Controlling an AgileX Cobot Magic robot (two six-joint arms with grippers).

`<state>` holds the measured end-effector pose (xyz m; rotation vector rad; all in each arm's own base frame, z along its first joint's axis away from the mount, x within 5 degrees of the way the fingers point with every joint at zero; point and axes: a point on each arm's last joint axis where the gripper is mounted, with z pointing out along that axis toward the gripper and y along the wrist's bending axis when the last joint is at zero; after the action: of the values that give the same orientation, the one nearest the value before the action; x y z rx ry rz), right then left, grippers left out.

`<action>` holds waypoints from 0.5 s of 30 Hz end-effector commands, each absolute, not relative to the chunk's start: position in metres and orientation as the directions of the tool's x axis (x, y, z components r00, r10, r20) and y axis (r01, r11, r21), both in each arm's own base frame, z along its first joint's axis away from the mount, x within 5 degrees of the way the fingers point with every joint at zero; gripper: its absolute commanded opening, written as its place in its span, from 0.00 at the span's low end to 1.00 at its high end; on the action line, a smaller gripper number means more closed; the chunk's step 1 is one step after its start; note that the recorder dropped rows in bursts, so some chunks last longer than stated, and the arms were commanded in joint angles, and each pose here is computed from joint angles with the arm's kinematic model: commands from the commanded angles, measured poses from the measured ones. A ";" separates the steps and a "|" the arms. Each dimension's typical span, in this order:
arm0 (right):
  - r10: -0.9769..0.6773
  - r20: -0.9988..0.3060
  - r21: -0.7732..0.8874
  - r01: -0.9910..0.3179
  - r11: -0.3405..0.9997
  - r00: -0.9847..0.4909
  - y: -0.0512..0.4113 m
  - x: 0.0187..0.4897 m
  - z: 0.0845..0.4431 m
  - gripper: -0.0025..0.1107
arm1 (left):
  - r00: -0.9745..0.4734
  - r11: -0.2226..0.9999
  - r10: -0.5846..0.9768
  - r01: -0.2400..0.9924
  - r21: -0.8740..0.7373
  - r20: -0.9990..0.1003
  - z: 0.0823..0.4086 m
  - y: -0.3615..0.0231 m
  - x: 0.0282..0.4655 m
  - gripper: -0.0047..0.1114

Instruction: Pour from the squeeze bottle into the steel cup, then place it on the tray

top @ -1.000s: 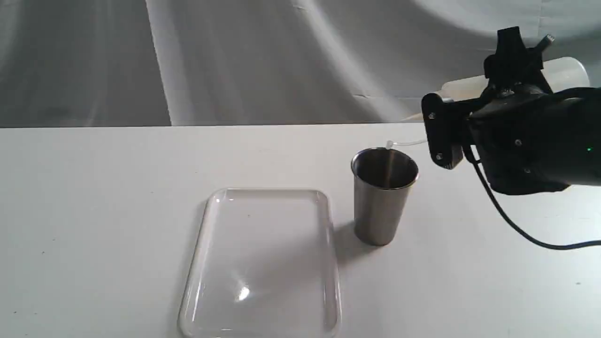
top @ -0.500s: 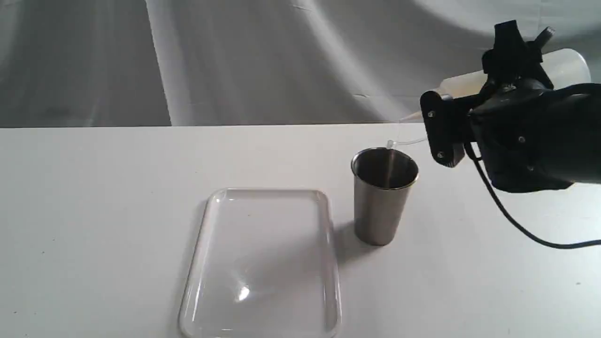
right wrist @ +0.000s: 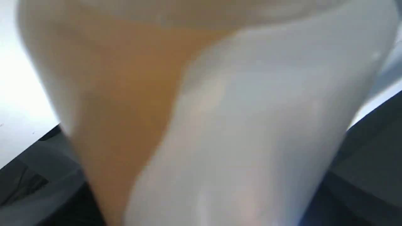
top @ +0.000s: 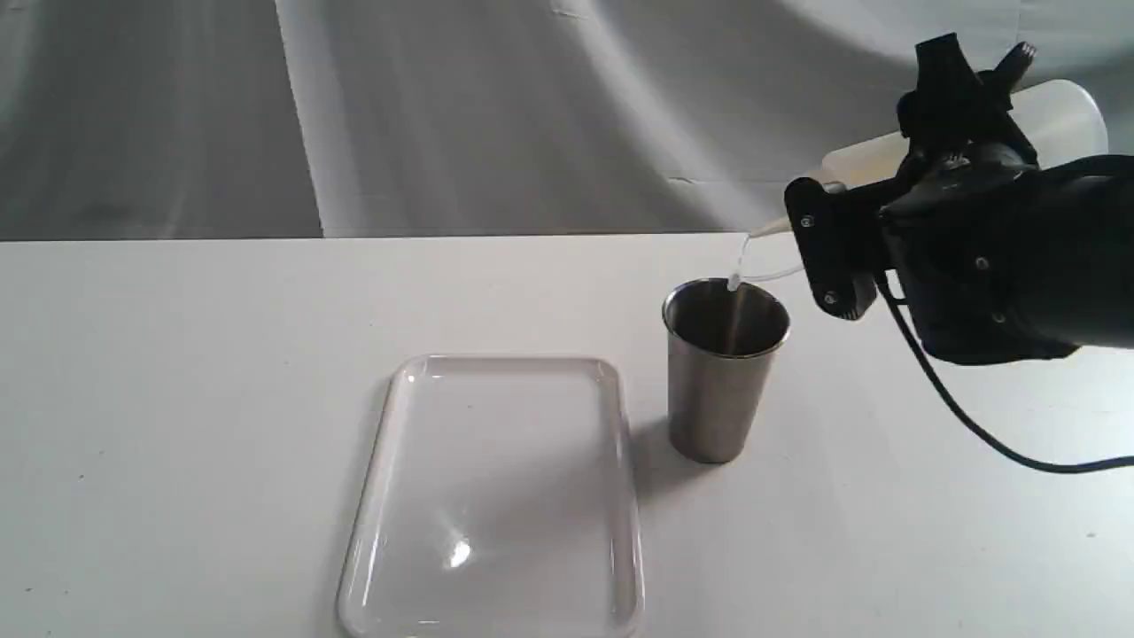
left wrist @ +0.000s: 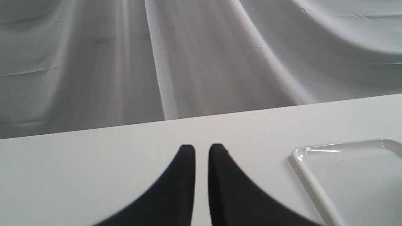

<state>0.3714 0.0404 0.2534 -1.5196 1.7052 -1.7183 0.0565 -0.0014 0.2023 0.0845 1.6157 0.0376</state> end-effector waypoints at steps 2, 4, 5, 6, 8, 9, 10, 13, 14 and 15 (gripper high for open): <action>-0.770 0.475 -0.856 -0.425 -0.293 -0.426 0.039 0.370 0.266 0.47 | -0.043 0.997 0.077 0.037 0.075 -0.996 0.201 -0.002 0.056 0.11; -0.770 0.475 -0.856 -0.425 -0.293 -0.426 0.039 0.370 0.266 0.47 | -0.043 0.997 0.077 0.037 0.075 -0.996 0.201 -0.002 0.056 0.11; -0.770 0.475 -0.856 -0.425 -0.293 -0.426 0.039 0.370 0.266 0.47 | -0.043 0.997 0.077 0.037 0.075 -0.996 0.201 -0.002 0.056 0.11; -0.771 0.475 -0.856 -0.424 -0.295 -0.423 0.041 0.370 0.266 0.47 | -0.043 0.997 0.077 0.037 0.075 -0.996 0.201 -0.002 0.056 0.11; -0.771 0.479 -0.854 -0.426 -0.299 -0.420 0.041 0.370 0.266 0.47 | -0.043 0.997 0.075 0.037 0.073 -0.996 0.201 -0.002 0.056 0.11; -0.771 0.481 -0.853 -0.426 -0.302 -0.418 0.042 0.370 0.266 0.47 | -0.043 0.997 0.075 0.037 0.073 -0.996 0.201 -0.002 0.056 0.11; -0.770 0.483 -0.852 -0.427 -0.303 -0.417 0.042 0.370 0.266 0.47 | -0.043 0.997 0.075 0.037 0.073 -0.996 0.201 -0.002 0.056 0.11; -0.766 0.493 -0.846 -0.432 -0.312 -0.412 0.042 0.370 0.266 0.47 | -0.043 0.997 0.075 0.037 0.073 -0.996 0.201 -0.002 0.056 0.11; -0.763 0.498 -0.843 -0.434 -0.317 -0.411 0.041 0.370 0.266 0.47 | -0.043 0.997 0.075 0.037 0.073 -0.996 0.201 -0.002 0.056 0.11; -0.763 0.498 -0.843 -0.434 -0.317 -0.411 0.041 0.370 0.266 0.47 | -0.043 0.997 0.075 0.037 0.073 -0.996 0.201 -0.002 0.056 0.11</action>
<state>0.3712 0.0422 0.2534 -1.5608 1.6832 -1.7328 0.0565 -0.0014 0.2023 0.0845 1.6157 0.0376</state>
